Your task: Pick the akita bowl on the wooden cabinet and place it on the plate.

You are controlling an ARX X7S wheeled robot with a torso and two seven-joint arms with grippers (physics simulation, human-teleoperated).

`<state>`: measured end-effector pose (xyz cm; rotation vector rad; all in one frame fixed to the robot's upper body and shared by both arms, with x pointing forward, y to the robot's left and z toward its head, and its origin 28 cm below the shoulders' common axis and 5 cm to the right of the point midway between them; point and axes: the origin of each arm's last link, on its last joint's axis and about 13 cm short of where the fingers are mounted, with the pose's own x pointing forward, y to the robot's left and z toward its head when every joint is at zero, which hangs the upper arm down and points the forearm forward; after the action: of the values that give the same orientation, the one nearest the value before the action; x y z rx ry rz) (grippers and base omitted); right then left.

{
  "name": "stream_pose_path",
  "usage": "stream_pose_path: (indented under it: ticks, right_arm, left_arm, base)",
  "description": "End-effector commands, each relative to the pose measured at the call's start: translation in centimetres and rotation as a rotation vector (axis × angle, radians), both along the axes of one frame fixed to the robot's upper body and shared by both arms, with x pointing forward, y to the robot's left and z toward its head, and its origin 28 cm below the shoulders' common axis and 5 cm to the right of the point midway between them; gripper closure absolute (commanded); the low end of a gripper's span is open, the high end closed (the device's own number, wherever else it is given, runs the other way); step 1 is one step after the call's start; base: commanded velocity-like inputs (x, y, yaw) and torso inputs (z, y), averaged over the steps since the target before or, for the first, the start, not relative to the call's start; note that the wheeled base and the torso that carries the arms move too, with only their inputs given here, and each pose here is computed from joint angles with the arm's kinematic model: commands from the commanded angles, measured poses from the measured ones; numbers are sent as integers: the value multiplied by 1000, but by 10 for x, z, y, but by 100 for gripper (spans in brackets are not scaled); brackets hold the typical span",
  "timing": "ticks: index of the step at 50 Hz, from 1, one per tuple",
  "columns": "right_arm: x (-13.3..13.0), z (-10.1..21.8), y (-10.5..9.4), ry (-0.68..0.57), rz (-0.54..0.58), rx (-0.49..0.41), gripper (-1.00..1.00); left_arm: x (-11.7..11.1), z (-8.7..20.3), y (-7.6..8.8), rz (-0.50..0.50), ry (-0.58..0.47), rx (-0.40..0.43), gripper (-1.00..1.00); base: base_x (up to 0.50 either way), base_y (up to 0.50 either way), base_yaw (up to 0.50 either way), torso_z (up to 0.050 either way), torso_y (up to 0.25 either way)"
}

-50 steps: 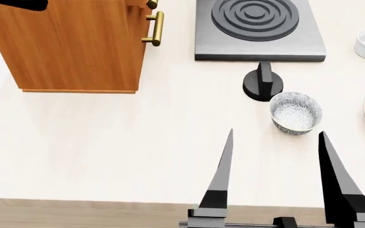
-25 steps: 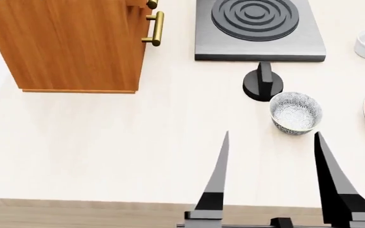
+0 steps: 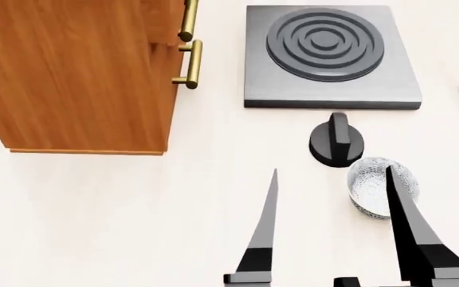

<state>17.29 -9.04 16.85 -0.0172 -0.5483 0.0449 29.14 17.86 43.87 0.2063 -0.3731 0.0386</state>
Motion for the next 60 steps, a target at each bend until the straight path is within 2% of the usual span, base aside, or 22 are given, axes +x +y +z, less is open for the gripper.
stream_pose_path:
  ticks: [1,20,60]
  right_arm:
    - [0,-1,0,1,3,-5,-100]
    - [1,-1,1,9,4,-6,-100]
    - [-1,1,0,-21,5,-2,-100]
  left_arm:
    - [-2,1,1,-6,-4,-12,-100]
    - [-4,2,3,4,-5,-5,-100]
    - [-8,4,1,-7,-14,-1,-100]
  base:
    - [355,0,0,0,0]
    - [277,0,0,0,0]
    - [97,0,0,0,0]
